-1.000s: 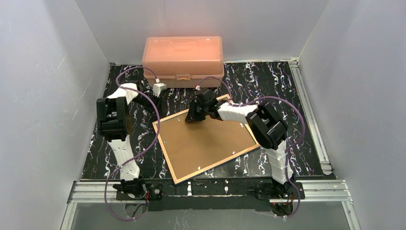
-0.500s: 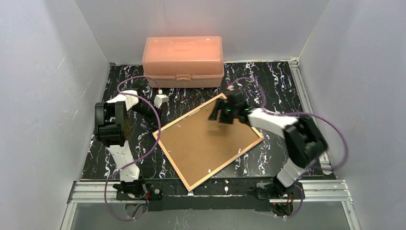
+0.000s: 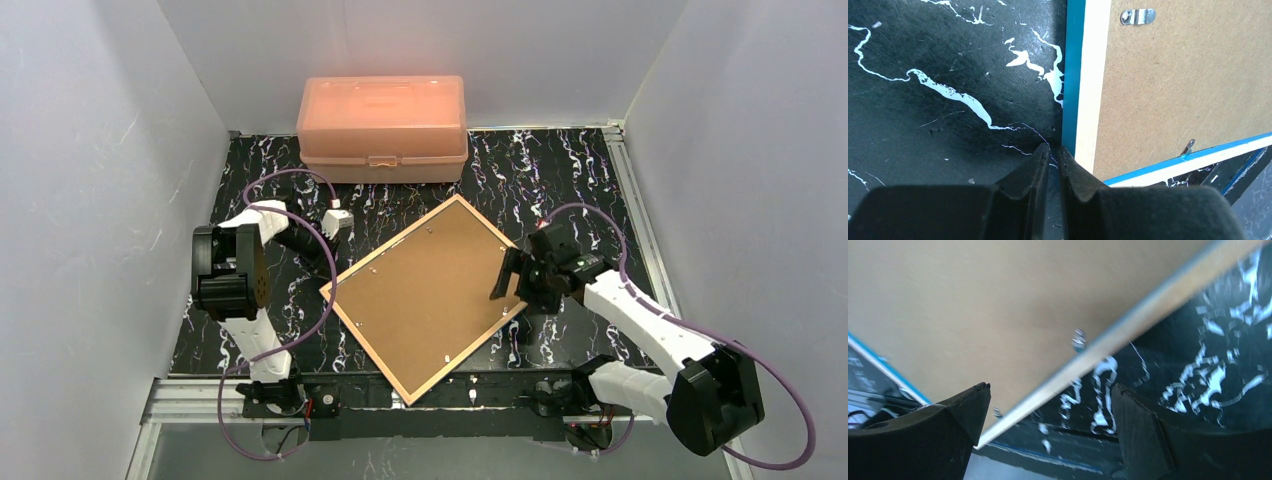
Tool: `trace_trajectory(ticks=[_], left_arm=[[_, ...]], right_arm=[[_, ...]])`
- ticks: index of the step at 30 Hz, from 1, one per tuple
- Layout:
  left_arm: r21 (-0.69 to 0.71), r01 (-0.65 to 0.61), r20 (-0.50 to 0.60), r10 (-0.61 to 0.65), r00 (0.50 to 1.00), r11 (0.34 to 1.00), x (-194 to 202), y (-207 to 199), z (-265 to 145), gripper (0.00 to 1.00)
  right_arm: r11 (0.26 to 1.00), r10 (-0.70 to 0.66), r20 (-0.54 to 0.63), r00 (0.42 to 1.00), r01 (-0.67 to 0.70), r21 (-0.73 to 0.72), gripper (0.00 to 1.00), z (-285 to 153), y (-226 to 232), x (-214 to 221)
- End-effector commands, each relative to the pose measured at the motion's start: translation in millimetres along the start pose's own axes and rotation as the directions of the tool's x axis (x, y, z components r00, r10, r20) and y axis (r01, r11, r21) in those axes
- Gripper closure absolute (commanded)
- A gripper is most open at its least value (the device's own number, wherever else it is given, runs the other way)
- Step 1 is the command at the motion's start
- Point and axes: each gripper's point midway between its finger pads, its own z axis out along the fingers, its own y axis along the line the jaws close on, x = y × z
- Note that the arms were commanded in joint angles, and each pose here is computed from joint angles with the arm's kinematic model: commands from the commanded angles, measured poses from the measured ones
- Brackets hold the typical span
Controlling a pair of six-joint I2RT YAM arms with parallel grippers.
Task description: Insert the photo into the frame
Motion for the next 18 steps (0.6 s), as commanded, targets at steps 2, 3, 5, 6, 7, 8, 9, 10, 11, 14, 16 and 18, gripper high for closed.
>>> trace_trajectory(ticks=[2, 3, 5, 6, 7, 8, 9, 10, 11, 14, 16, 18], left_arm=[[0.045, -0.013, -0.034, 0.015, 0.999, 0.999, 6.7, -28.4, 0.0, 0.89], [0.046, -0.017, -0.034, 0.019, 0.999, 0.999, 6.6, -29.3, 0.3, 0.89], [0.053, -0.019, -0.038, 0.021, 0.999, 0.998, 8.3, -30.8, 2.4, 0.89], [0.056, -0.019, -0.042, 0.022, 0.999, 0.998, 9.4, -31.6, 3.4, 0.9], [0.061, -0.022, -0.046, 0.024, 0.999, 0.998, 10.4, -32.8, 4.7, 0.9], [0.064, -0.023, -0.049, 0.026, 0.998, 0.998, 11.3, -34.1, 5.4, 0.9], [0.07, -0.025, -0.052, 0.029, 0.998, 0.997, 12.0, -36.0, 6.5, 0.9], [0.076, -0.025, -0.054, 0.029, 0.998, 0.997, 13.3, -38.2, 6.8, 0.91], [0.084, -0.027, -0.058, 0.032, 0.998, 0.996, 14.4, -41.1, 7.0, 0.91], [0.111, -0.024, -0.079, 0.033, 0.996, 0.994, 21.1, -50.5, 5.8, 0.91], [0.137, -0.026, -0.084, 0.038, 0.996, 0.99, 25.0, -59.3, 4.0, 0.91], [0.159, -0.033, -0.088, 0.048, 0.995, 0.987, 28.5, -67.6, 2.8, 0.91]], right_arm=[[0.993, 0.08, -0.151, 0.985, -0.066, 0.096, 0.01, 7.4, -35.2, 46.5], [0.994, 0.087, -0.153, 0.984, -0.075, 0.082, 0.01, 10.5, -34.1, 46.9], [0.994, 0.099, -0.157, 0.983, -0.091, 0.063, 0.01, 17.9, -32.2, 44.9], [0.994, 0.101, -0.158, 0.982, -0.096, 0.043, 0.01, 22.4, -30.1, 42.5], [0.994, 0.107, -0.151, 0.983, -0.105, 0.017, 0.01, 27.4, -25.8, 37.0], [0.993, 0.112, -0.139, 0.984, -0.115, -0.009, 0.01, 32.6, -22.4, 30.2], [0.992, 0.117, -0.129, 0.985, -0.123, -0.036, 0.01, 38.1, -19.0, 23.3], [0.99, 0.12, -0.119, 0.986, -0.127, -0.056, 0.01, 42.7, -15.6, 15.1], [0.99, 0.114, -0.108, 0.988, -0.122, -0.075, 0.01, 46.5, -11.5, 5.8], [0.992, 0.065, -0.082, 0.995, -0.073, -0.101, 0.01, 54.3, 2.0, -23.5], [0.993, 0.031, -0.056, 0.998, -0.038, -0.112, 0.01, 56.4, 12.2, -44.3], [0.993, 0.013, -0.031, 0.999, -0.016, -0.118, 0.01, 58.0, 19.4, -63.1]])
